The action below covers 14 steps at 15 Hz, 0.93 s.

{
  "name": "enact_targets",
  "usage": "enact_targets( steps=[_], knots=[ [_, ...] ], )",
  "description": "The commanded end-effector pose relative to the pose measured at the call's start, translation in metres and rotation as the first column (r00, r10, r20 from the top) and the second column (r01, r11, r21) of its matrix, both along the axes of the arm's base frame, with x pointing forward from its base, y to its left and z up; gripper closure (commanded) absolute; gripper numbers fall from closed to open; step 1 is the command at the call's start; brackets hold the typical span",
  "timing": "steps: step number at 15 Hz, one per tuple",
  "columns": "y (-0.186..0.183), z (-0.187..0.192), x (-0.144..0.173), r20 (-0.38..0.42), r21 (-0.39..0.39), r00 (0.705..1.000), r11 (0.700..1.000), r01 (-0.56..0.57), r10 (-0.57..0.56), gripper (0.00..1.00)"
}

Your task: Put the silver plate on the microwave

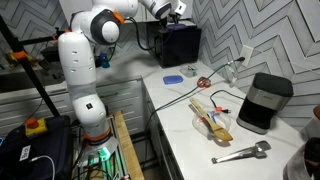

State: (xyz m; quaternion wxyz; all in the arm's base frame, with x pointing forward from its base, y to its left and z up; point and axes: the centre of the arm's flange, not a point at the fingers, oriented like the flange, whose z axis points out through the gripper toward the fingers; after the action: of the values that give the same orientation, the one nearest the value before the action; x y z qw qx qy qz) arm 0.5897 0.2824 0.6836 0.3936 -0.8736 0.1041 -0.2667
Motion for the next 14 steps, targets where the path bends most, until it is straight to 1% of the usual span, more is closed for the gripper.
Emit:
enact_targets(
  steps=[1, 2, 4, 8, 11, 14],
  knots=[
    [0.042, 0.021, 0.052, -0.015, -0.038, 1.000, 0.999, 0.015, -0.015, 0.99],
    [0.047, 0.022, 0.059, -0.010, -0.037, 1.000, 0.999, 0.017, -0.018, 0.99],
    [0.058, 0.024, 0.071, -0.028, -0.046, 1.000, 0.999, 0.004, -0.005, 0.99],
    [0.073, 0.018, 0.082, -0.116, -0.093, 0.993, 0.995, -0.030, 0.020, 0.99],
    [0.077, 0.016, 0.087, -0.146, -0.087, 0.989, 0.996, -0.033, 0.020, 0.99],
    [0.079, 0.014, 0.094, -0.157, -0.062, 0.987, 0.998, -0.020, 0.010, 0.99]
  ],
)
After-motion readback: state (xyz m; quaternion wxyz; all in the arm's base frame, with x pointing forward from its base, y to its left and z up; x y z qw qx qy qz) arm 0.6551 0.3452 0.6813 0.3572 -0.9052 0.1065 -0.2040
